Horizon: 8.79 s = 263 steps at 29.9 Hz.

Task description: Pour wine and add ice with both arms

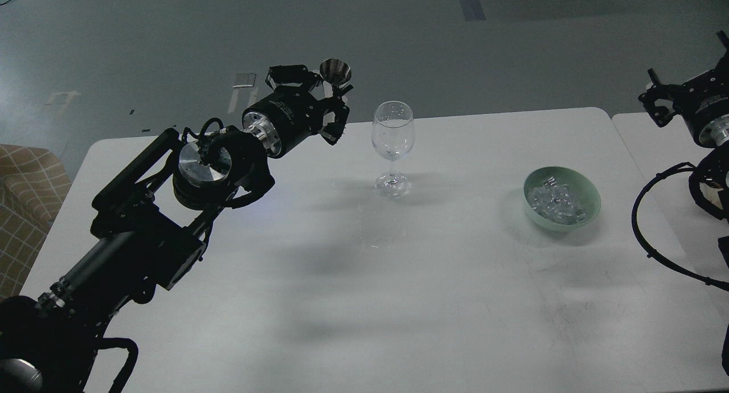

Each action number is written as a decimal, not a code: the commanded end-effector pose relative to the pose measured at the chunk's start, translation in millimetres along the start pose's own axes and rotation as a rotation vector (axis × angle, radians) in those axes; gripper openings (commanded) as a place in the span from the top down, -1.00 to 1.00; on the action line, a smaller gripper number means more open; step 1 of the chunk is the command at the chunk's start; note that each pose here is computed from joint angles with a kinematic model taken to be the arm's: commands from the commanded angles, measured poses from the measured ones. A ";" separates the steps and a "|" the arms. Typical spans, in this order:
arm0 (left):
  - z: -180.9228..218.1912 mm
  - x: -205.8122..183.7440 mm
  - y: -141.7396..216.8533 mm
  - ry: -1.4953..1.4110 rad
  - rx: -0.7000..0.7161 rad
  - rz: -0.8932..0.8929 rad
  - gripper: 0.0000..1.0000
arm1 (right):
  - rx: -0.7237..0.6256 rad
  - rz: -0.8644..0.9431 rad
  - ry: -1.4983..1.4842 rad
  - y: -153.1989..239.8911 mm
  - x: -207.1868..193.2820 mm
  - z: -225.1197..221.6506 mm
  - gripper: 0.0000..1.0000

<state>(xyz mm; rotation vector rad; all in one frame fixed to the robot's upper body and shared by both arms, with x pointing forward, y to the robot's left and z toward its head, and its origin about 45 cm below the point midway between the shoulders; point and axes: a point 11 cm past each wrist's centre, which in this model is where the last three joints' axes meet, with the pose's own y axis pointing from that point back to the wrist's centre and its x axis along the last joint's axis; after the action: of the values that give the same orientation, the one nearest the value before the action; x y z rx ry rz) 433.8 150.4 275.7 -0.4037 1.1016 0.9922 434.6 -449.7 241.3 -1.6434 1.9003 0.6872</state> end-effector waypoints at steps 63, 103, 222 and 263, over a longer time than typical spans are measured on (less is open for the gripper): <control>-14.7 -23.1 -14.1 -0.210 0.072 0.031 0.27 | 0.007 0.008 0.012 2.7 5.9 -7.5 -1.00; -12.7 -28.6 -24.5 -0.350 0.081 0.075 0.27 | 0.006 0.006 0.010 3.2 5.8 -6.4 -1.00; -23.3 -60.5 -52.3 -0.767 0.025 0.162 0.32 | -0.010 0.011 0.004 9.6 15.7 3.5 -1.00; -26.5 -56.6 -54.6 -1.057 -0.034 0.158 0.32 | -0.008 0.015 0.011 12.6 19.9 1.6 -1.00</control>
<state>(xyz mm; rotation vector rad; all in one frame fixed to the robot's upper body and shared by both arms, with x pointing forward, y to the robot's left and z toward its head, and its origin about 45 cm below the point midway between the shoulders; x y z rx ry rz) 458.1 76.6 302.3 0.2033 0.1579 1.1446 420.5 -459.9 226.6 -1.6437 1.9195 0.6968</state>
